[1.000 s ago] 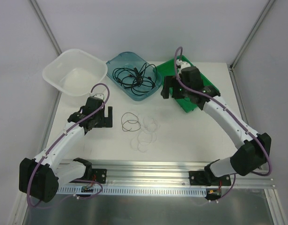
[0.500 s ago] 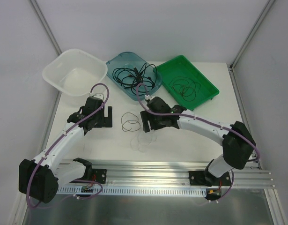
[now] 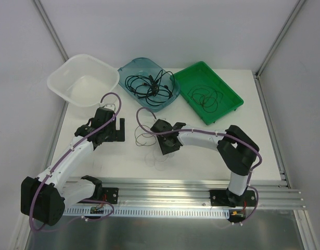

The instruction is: Untangle the cables

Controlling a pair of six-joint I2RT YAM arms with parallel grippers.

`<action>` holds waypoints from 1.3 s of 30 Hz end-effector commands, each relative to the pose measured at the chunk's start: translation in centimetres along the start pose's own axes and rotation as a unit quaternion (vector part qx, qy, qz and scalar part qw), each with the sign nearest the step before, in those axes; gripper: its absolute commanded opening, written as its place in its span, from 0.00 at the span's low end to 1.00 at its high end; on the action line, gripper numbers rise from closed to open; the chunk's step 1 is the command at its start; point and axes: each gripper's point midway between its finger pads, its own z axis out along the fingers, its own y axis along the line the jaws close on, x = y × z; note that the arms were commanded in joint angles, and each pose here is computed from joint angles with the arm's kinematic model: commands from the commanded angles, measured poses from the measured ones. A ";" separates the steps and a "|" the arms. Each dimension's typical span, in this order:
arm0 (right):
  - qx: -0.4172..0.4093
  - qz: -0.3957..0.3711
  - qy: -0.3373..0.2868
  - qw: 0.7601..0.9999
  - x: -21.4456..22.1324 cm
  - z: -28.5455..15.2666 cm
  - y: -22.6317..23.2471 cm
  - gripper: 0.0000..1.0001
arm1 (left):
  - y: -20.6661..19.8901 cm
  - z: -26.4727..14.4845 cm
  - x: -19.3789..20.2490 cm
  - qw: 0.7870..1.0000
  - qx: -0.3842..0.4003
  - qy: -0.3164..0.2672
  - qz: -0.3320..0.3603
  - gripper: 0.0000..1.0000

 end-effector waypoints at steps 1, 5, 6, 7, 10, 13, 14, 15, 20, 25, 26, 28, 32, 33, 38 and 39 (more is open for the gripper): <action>0.061 0.003 -0.003 0.998 -0.2 -0.4 -2.1 0.38 | 0.0 -0.1 -0.6 1.000 0.004 -0.011 -0.001 0.99; 0.090 0.018 0.007 0.996 0.4 -0.9 -4.6 0.12 | -0.1 0.0 -0.6 1.000 0.006 -0.008 0.000 0.99; 0.093 0.025 0.010 0.995 0.5 -1.0 -5.2 0.09 | -0.1 0.0 -0.5 1.000 0.006 -0.007 0.001 0.99; 0.098 0.040 0.014 0.994 0.5 -1.1 -6.4 0.06 | -0.1 0.0 -0.5 1.000 0.006 -0.007 0.001 0.99; 0.115 0.070 0.018 0.991 1.0 -1.9 -9.2 0.04 | -0.1 0.1 -0.4 1.000 0.007 -0.006 -0.001 0.99; 0.121 0.085 0.016 0.989 1.7 -2.9 -11.2 0.04 | -0.2 0.1 -0.4 1.000 0.009 -0.006 0.000 0.99; 0.126 0.099 0.018 0.987 1.9 -3.0 -12.2 0.04 | -0.2 0.1 -0.4 1.000 0.009 -0.005 0.000 0.99; 0.125 0.107 0.013 0.986 1.9 -3.5 -12.7 0.04 | -0.3 0.1 -0.4 1.000 0.009 -0.004 0.001 0.99; 0.122 0.086 -0.009 0.989 1.4 -5.8 -13.1 0.17 | -0.3 0.1 -0.4 1.000 0.011 -0.003 0.000 0.99; 0.058 0.004 -0.087 0.994 -2.3 -10.1 -8.3 0.42 | -0.3 0.1 -0.4 1.000 0.009 -0.004 0.000 0.99; 0.038 -0.011 -0.110 0.993 -3.8 -11.4 -7.2 0.44 | -0.2 0.1 -0.4 1.000 0.009 -0.004 -0.002 0.99; -0.008 -0.043 -0.131 0.990 -4.9 -12.4 -4.4 0.52 | -0.1 0.1 -0.4 1.000 0.006 -0.004 -0.001 0.99; -0.093 -0.112 -0.141 0.979 -6.6 -12.3 0.5 0.55 | 0.0 0.2 -0.4 1.000 0.003 -0.005 -0.001 0.99; -0.118 -0.137 -0.136 0.974 -6.6 -12.1 1.6 0.56 | 0.0 0.1 -0.4 1.000 0.002 -0.006 -0.001 0.99; -0.167 -0.217 -0.118 0.955 -7.3 -10.1 5.4 0.57 | 0.2 0.1 -0.5 1.000 -0.005 -0.010 -0.004 0.99; -0.174 -0.242 -0.114 0.948 -7.5 -9.2 6.3 0.57 | 0.4 0.1 -0.5 1.000 -0.009 -0.009 -0.005 0.99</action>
